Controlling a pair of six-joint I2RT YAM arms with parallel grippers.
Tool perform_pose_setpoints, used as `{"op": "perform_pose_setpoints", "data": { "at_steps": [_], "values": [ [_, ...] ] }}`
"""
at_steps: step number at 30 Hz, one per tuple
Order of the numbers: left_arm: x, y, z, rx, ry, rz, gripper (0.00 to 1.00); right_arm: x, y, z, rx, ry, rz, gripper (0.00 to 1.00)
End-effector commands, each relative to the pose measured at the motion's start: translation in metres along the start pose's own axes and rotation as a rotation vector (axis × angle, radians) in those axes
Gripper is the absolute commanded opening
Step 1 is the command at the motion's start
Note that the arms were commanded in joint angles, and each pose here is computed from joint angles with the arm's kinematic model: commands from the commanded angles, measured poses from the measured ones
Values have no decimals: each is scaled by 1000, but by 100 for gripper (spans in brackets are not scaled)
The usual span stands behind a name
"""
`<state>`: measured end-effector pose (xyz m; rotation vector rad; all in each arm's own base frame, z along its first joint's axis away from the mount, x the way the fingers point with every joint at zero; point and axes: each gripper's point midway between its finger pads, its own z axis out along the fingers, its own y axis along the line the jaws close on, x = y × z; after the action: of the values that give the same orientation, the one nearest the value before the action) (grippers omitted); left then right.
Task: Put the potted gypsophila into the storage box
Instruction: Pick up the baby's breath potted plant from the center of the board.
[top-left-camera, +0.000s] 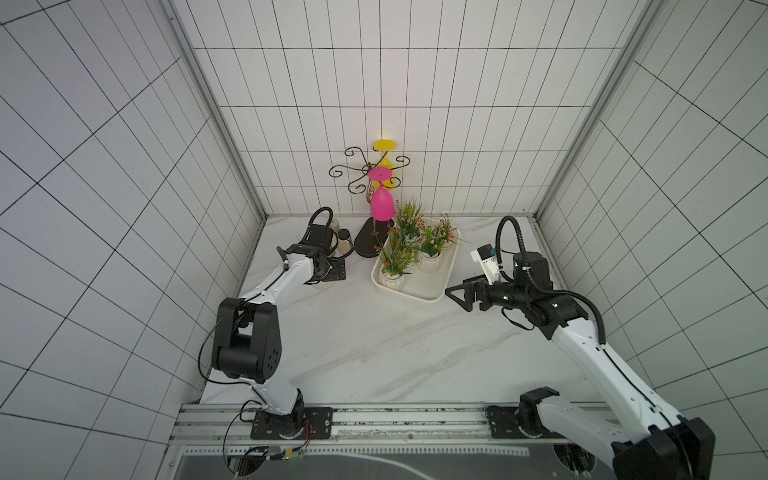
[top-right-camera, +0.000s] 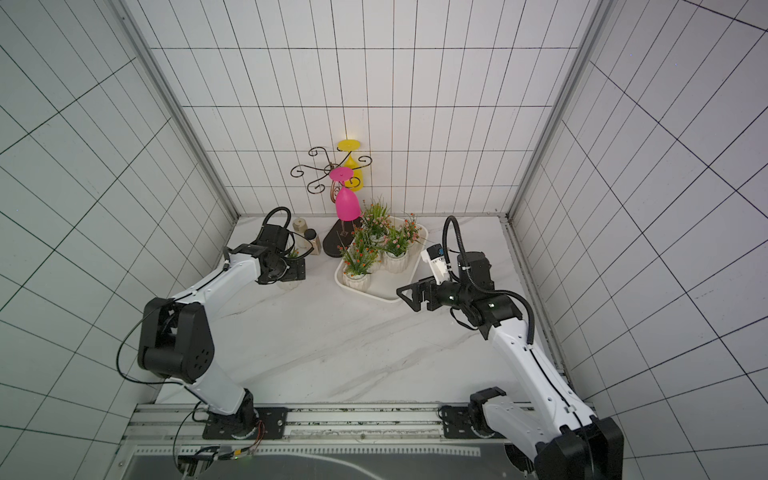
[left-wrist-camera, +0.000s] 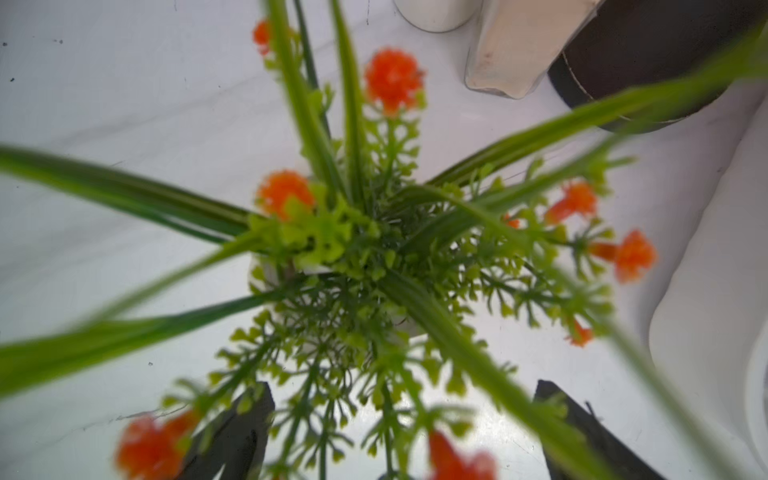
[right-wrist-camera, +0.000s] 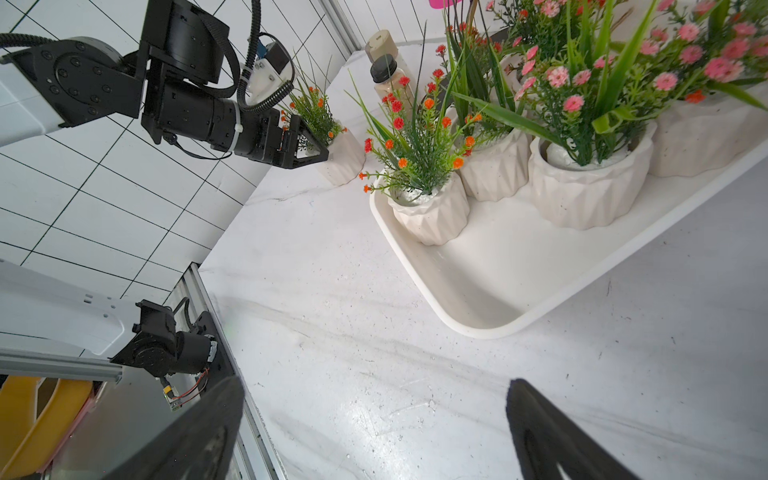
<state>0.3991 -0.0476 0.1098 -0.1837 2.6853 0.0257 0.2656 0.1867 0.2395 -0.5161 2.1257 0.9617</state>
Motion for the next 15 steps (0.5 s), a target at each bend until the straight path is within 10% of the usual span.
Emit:
{"op": "perform_pose_setpoints", "data": {
  "at_steps": [1,15],
  "values": [
    [-19,5,5,-26,-36,-21,96,-11,8,-6,-27,-36,-30,99],
    [-28,15,26,-52,-30,-58,96,-12,7,-5,-28,-36,-28,99]
  ]
}}
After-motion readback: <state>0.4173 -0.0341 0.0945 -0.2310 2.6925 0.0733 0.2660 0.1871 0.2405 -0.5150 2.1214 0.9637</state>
